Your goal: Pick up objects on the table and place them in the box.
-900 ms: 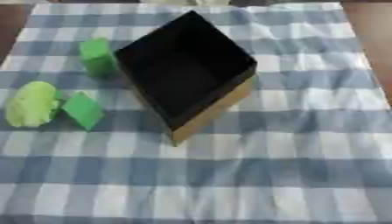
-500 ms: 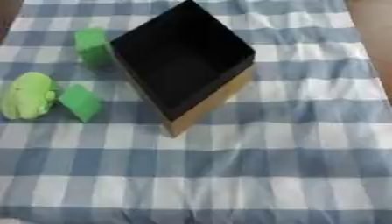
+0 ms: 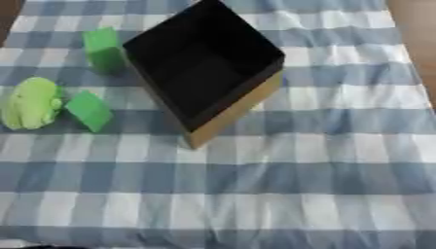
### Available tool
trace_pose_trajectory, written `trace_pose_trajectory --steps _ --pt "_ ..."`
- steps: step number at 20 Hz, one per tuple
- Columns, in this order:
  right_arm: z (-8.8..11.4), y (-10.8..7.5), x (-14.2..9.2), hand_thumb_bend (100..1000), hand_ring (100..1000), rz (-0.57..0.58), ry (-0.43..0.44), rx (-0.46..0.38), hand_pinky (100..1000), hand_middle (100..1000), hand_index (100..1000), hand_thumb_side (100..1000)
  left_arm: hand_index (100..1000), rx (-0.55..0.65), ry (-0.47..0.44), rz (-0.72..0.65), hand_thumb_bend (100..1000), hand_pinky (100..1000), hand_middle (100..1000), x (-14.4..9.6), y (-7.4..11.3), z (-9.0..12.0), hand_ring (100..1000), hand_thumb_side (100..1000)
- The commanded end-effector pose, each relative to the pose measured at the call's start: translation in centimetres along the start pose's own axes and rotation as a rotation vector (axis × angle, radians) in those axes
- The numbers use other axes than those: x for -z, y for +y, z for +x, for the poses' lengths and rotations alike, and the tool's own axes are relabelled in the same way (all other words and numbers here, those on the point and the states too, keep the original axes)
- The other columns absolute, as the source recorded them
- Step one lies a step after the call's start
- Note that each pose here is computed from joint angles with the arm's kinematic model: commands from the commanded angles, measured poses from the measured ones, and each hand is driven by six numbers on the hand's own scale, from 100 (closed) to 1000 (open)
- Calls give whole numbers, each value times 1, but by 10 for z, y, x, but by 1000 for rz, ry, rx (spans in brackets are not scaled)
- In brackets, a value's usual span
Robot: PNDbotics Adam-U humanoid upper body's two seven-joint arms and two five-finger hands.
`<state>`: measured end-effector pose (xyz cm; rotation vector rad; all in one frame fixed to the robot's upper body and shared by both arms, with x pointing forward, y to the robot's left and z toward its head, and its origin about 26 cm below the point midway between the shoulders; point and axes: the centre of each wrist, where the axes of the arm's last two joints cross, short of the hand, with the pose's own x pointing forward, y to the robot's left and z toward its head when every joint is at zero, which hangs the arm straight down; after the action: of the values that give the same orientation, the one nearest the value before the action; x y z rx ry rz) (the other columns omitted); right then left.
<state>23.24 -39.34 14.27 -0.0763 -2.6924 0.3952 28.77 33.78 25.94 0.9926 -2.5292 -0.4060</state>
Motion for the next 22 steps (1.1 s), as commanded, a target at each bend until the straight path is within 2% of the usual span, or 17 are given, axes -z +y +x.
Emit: trace_pose_trajectory --steps 1,7,11,14,19,20,22 --pt "5 -4 6 100 987 48 -19 -30 879 449 885 542 889 122 -51 -86 327 845 782 13 14 5 803 707" --pt "6 -4 5 100 988 58 -6 -40 879 447 885 541 900 377 -48 -294 364 851 790 28 26 -8 812 725" --pt "7 -5 4 100 987 65 -3 -45 878 447 885 540 912 527 -1 -516 387 862 805 34 34 -28 825 765" --pt "7 -5 4 100 987 69 1 -47 879 446 885 540 922 611 43 -697 457 872 817 36 38 -42 837 762" --pt "7 -5 4 100 989 75 7 -45 879 445 885 540 915 641 100 -918 532 886 829 37 42 -62 850 706" --pt "7 -5 4 100 989 76 8 -45 879 445 885 541 907 640 104 -954 576 896 832 37 42 -65 857 656" --pt "7 -5 4 100 989 77 10 -44 879 444 885 541 909 633 108 -1026 615 910 837 36 41 -69 869 618"
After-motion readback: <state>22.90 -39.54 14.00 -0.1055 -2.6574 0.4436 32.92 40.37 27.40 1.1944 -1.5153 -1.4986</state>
